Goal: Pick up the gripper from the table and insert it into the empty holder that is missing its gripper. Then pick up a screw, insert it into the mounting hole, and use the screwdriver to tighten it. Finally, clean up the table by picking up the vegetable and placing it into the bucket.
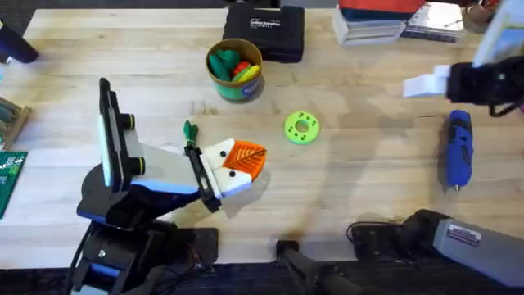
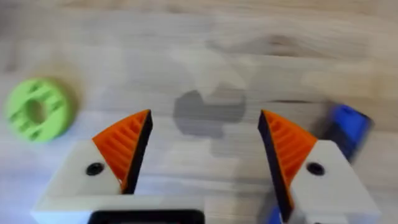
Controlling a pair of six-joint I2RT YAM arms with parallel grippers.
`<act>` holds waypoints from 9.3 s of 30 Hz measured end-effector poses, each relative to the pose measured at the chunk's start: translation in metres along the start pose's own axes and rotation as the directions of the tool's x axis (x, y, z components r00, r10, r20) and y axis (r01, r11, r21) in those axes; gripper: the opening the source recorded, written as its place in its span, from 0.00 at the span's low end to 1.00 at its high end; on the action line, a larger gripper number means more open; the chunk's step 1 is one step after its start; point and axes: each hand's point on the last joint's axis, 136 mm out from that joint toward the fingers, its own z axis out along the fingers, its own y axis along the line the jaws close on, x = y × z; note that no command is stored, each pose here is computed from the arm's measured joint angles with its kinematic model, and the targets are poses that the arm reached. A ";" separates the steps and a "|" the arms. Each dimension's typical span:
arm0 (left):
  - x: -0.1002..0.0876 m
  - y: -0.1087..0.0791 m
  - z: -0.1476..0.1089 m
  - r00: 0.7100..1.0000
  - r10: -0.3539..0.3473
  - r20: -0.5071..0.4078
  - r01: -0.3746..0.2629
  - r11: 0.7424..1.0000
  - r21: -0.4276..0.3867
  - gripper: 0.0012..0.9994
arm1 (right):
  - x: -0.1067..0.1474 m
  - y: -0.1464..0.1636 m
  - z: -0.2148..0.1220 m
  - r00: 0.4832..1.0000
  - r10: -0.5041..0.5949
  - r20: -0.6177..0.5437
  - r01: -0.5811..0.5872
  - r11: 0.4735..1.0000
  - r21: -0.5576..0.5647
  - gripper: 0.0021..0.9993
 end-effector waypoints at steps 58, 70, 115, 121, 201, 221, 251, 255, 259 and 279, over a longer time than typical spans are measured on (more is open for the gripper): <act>0.000 0.000 0.000 1.000 0.000 0.000 0.000 1.000 0.000 0.01 | 0.081 -0.142 0.065 0.926 0.291 -0.241 -0.246 0.948 0.200 0.02; 0.000 0.000 0.000 1.000 0.000 0.000 0.000 1.000 0.000 0.01 | 0.065 -0.132 0.058 0.947 0.243 -0.212 -0.201 0.959 0.198 0.03; 0.000 0.000 0.000 1.000 0.000 0.000 0.000 1.000 0.000 0.01 | -0.051 0.266 -0.170 0.532 0.002 0.847 0.579 0.729 -0.366 0.03; 0.000 0.000 0.000 1.000 0.000 0.000 0.000 1.000 0.000 0.01 | -0.045 0.319 -0.194 0.460 0.063 0.886 0.695 0.595 -0.403 0.03; 0.000 0.000 0.000 1.000 -0.001 0.000 0.001 1.000 0.000 0.01 | 0.038 0.430 -0.210 0.324 0.036 0.945 0.918 0.228 -0.323 0.03; 0.000 0.000 0.000 1.000 -0.001 0.000 0.001 1.000 0.000 0.01 | 0.038 0.430 -0.211 0.320 0.038 0.947 0.919 0.228 -0.320 0.03; 0.000 0.000 0.000 1.000 0.000 0.000 0.000 1.000 0.000 0.01 | -0.057 0.292 -0.061 0.170 -0.641 0.749 0.821 0.513 0.253 0.03; 0.000 0.000 0.000 1.000 0.000 0.000 0.000 1.000 0.000 0.01 | -0.059 0.224 -0.001 0.160 -0.874 0.459 0.848 0.360 0.390 0.03; 0.000 0.000 0.000 1.000 0.000 0.000 0.000 1.000 -0.001 0.01 | -0.062 0.169 0.039 0.141 -0.963 0.232 0.874 0.231 0.428 0.03; 0.000 0.000 0.000 1.000 0.000 0.000 0.000 1.000 0.000 0.01 | -0.007 0.116 0.120 0.038 -0.999 -0.034 0.985 0.032 0.171 0.54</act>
